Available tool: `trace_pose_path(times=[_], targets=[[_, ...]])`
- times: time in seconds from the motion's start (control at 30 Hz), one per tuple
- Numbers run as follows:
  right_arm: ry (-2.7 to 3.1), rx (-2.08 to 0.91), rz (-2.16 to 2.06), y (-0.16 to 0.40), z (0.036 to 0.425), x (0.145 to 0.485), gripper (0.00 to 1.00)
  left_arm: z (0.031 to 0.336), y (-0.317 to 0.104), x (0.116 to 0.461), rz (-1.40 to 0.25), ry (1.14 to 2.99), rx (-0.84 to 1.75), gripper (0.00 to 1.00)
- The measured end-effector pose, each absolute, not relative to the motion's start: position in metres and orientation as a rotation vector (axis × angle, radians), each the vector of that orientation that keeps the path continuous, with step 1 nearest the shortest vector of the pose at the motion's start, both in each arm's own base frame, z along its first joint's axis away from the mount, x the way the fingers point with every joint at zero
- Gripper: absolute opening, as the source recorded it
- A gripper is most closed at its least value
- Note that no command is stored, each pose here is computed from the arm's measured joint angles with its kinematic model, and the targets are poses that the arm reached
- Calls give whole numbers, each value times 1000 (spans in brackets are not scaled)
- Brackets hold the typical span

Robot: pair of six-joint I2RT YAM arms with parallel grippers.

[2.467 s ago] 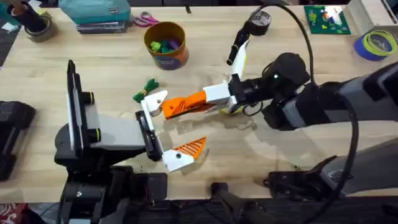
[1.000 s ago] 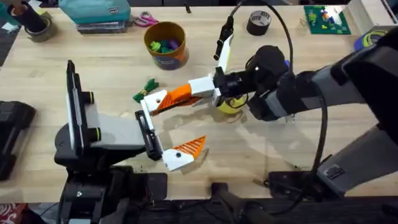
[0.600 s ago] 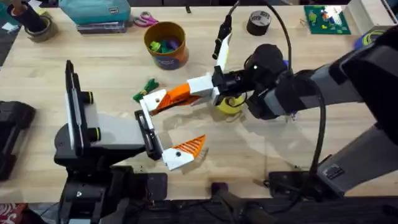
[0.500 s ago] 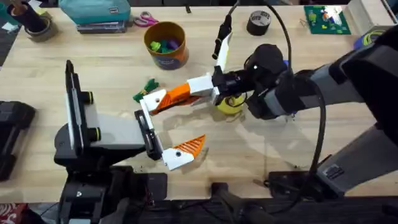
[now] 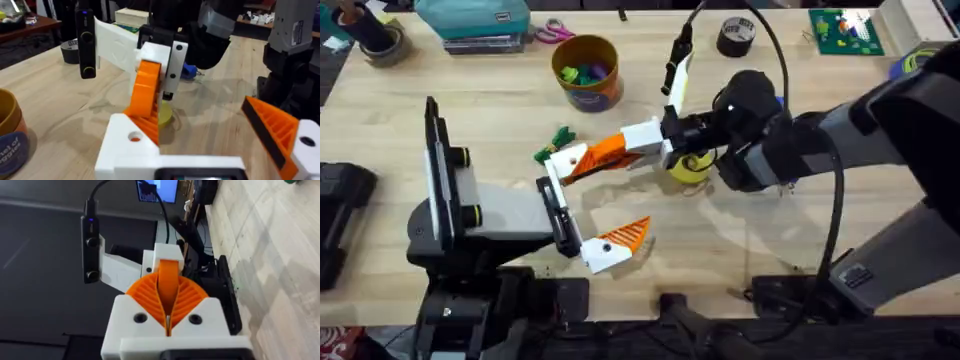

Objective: Pick up the gripper from the table and insert it into the empty holder that is missing its gripper. Then pick up a screw, insert it into the mounting hole, and use the screwdriver to tighten it. Finally, clean up the table by picking up the vegetable and placing it into the bucket.

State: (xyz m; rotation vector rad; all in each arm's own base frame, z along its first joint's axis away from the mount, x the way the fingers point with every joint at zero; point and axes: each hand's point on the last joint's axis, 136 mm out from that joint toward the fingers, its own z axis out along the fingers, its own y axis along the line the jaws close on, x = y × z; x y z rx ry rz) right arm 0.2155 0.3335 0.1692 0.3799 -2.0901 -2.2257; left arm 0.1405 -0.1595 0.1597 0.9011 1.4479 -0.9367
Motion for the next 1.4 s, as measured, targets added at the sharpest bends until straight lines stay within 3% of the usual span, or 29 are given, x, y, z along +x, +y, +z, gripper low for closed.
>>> trace_pose_path(times=[0.13,0.17,0.27,0.37,0.43,0.97,1.4], targets=[[-2089,376,-2223,333,169,215,21,160,-160,141,-936,1447,901,986],[-2088,370,-2219,333,169,215,73,160,-160,141,-936,1448,901,986],[-2092,357,-2225,334,169,217,358,160,-161,138,-948,1443,911,986],[-2094,352,-2226,334,170,218,787,160,-161,138,-950,1442,913,986],[-2094,356,-2229,334,170,218,928,160,-161,138,-951,1441,914,986],[-2094,355,-2222,331,169,220,995,160,-161,138,-952,1441,915,986],[-2239,92,-2122,276,157,263,996,160,-161,138,-952,1441,915,984]])
